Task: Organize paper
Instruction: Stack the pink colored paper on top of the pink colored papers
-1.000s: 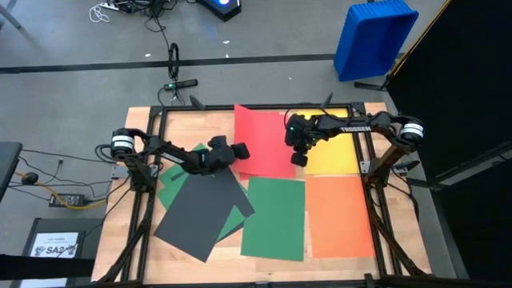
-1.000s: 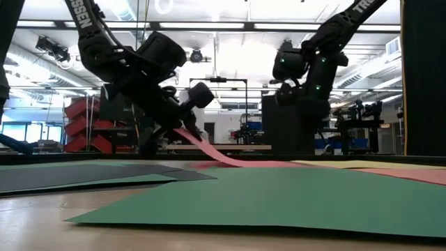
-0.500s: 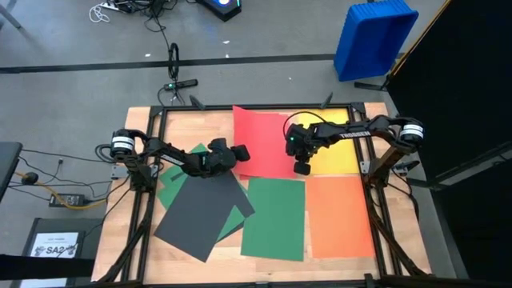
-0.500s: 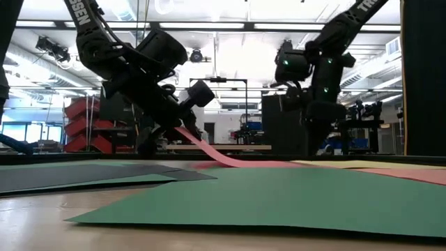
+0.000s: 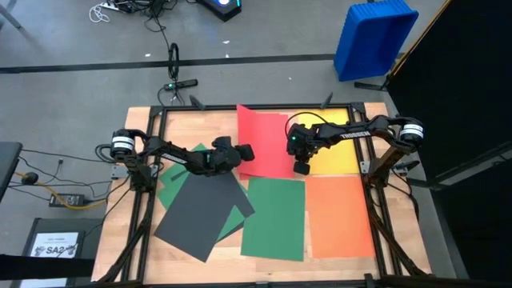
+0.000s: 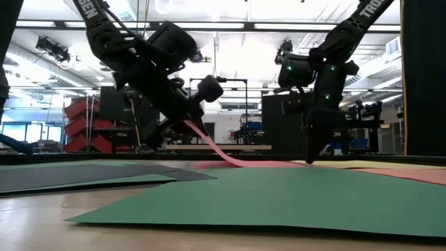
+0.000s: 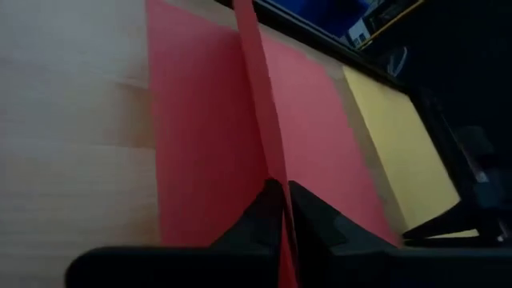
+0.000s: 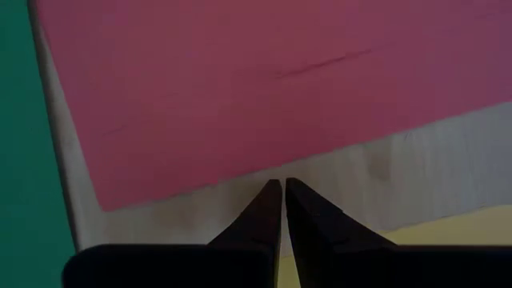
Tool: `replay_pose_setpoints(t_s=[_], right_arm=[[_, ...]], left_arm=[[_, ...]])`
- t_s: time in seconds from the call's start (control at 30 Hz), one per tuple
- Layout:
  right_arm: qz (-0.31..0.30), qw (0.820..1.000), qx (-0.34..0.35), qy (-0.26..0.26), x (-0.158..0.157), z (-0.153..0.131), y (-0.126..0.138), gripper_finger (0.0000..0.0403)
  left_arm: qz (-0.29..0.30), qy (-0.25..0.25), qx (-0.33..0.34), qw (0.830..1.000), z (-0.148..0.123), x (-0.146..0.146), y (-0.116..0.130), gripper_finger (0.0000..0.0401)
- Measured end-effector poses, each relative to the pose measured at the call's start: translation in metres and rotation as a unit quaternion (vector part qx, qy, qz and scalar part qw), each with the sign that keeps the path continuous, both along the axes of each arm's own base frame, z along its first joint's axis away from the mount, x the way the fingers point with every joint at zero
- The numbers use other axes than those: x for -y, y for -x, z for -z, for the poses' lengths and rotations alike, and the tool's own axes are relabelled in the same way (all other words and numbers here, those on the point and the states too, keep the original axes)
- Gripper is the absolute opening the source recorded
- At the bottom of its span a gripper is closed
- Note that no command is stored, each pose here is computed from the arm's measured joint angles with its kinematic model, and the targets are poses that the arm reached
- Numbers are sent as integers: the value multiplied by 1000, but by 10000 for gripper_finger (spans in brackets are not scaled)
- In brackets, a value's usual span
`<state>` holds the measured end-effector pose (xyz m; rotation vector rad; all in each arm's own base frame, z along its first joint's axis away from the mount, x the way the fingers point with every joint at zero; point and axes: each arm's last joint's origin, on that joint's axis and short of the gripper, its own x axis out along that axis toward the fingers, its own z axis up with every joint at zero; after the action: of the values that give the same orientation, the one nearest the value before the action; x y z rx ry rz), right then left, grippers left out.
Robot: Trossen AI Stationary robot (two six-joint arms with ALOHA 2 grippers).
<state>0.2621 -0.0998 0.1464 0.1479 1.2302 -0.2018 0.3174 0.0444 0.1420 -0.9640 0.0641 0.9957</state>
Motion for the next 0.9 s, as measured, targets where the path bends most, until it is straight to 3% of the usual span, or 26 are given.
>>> replay_pose_setpoints(t_s=[0.47,0.9], right_arm=[[-1,1000,11,0,0,-1,-2,0],[2,1000,12,-4,0,-1,-2,0]], left_arm=[[4,8,-14,1000,3,1,1,0],[21,19,4,1000,25,1,-16,0]])
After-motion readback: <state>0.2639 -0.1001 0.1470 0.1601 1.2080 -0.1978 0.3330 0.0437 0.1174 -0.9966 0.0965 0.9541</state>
